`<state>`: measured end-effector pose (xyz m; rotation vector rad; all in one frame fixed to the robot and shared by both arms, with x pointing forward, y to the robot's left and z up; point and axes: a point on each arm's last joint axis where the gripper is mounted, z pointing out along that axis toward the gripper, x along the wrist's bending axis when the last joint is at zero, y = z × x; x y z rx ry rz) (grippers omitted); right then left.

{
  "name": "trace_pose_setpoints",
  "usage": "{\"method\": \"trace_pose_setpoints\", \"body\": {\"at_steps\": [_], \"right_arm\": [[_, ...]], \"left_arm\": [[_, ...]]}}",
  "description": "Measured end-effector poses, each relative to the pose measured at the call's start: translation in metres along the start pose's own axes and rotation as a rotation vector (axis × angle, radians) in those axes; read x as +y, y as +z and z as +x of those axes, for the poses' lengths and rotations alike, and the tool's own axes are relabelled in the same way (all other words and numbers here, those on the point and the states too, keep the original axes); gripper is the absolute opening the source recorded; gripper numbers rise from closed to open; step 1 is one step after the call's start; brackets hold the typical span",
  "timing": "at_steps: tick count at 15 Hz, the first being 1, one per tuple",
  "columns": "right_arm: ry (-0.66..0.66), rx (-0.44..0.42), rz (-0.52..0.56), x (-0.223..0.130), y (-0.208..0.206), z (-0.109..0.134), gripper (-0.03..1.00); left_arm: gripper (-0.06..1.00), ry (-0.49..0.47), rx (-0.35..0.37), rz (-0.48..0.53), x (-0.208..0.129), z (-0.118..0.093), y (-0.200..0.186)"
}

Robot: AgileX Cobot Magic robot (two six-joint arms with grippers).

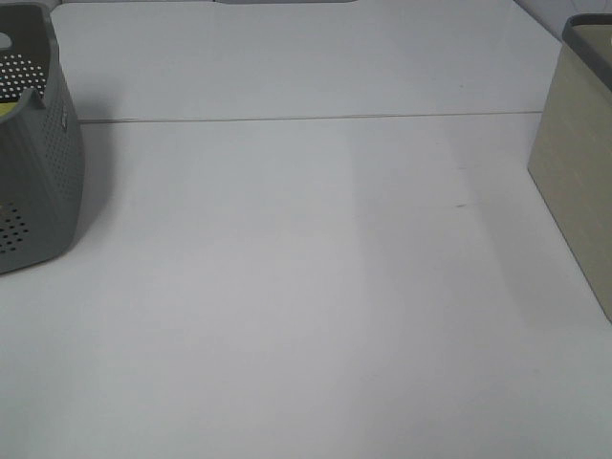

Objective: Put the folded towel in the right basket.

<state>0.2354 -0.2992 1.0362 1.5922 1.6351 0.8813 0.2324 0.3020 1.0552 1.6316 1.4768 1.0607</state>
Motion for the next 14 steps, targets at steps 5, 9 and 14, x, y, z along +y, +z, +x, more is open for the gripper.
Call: {"method": "trace_pose_setpoints", "body": {"at_steps": [5,9,14], "right_arm": [[-0.001,0.006,-0.001,0.0001,0.0,0.0006,0.98],[-0.001,0.006,-0.001,0.0001,0.0,0.0006,0.98],[-0.001,0.006,-0.002,0.0002,0.0,0.0006,0.98]], "left_arm": [[0.98,0.0,0.0,0.0,0.0,0.0,0.0],[0.98,0.0,0.0,0.0,0.0,0.0,0.0],[0.98,0.0,0.0,0.0,0.0,0.0,0.0]]}}
